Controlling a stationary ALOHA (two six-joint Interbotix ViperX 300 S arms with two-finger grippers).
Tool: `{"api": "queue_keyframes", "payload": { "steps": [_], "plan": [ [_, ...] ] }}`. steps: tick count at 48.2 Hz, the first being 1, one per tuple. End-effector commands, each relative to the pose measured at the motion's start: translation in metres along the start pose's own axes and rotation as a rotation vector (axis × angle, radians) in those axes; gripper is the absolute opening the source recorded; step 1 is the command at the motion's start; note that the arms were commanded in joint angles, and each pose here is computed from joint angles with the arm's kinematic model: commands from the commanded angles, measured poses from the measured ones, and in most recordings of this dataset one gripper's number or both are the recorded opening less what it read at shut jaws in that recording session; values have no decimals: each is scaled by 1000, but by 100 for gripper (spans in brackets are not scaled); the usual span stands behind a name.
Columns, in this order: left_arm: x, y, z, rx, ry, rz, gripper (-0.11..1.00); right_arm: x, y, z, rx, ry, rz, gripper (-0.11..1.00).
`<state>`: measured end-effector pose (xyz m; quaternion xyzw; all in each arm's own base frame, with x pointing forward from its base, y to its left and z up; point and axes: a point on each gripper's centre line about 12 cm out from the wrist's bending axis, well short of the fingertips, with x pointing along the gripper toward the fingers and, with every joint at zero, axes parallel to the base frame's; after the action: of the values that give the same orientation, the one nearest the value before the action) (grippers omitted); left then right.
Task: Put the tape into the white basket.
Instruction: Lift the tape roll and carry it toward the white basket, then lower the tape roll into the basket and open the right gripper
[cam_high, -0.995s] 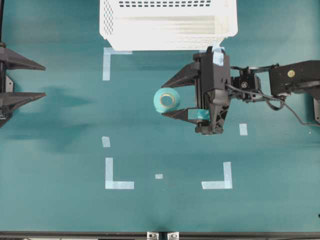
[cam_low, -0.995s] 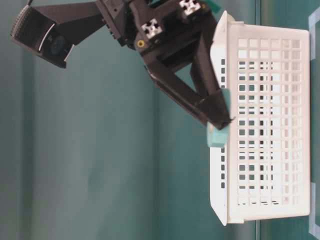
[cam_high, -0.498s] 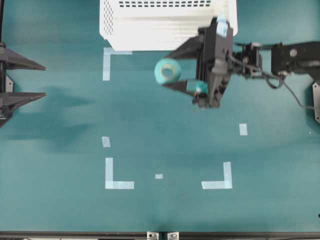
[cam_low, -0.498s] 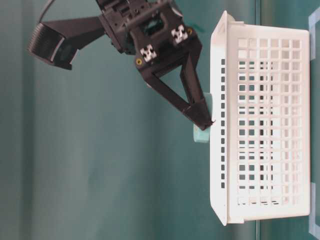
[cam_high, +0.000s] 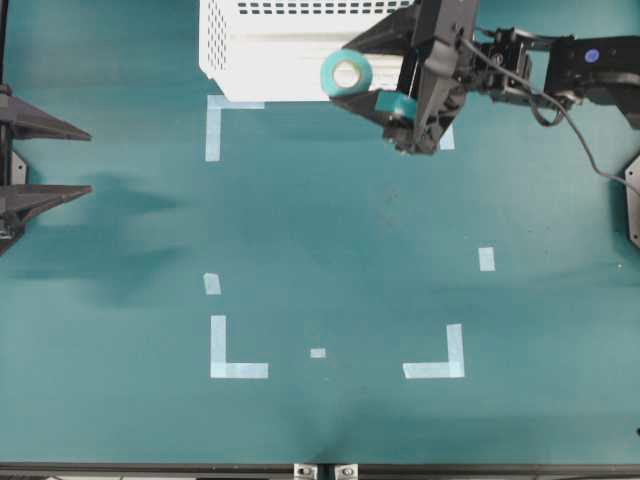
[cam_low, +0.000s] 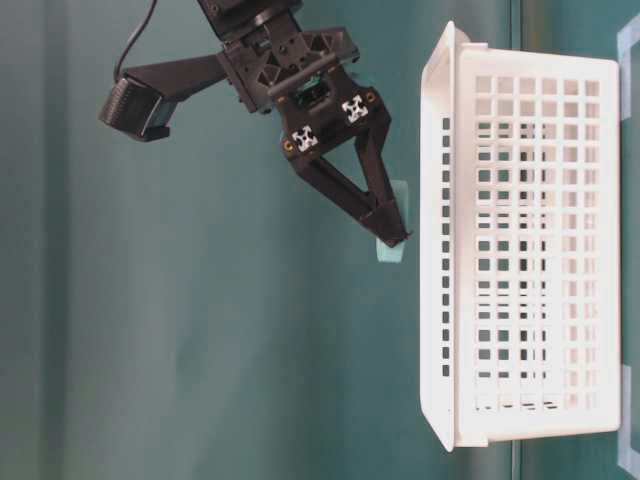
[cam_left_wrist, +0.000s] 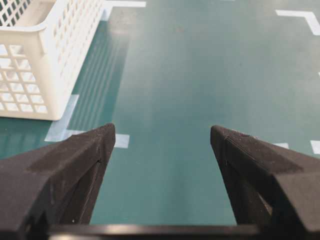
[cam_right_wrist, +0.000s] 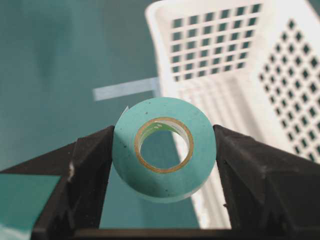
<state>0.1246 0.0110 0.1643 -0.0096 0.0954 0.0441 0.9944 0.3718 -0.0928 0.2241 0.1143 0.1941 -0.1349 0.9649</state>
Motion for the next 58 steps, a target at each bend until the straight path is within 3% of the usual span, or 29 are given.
{"api": "queue_keyframes", "payload": {
  "steps": [1,16,58],
  "plan": [
    [0,1,5,-1,-12,5,88,-3,-8,12,8,-38,-18,67],
    [0,1,5,-1,-12,5,88,4,-35,12,35,-35,-81,67],
    [0,1,5,-1,-12,5,88,8,-50,11,4,-49,-106,68]
  ]
}}
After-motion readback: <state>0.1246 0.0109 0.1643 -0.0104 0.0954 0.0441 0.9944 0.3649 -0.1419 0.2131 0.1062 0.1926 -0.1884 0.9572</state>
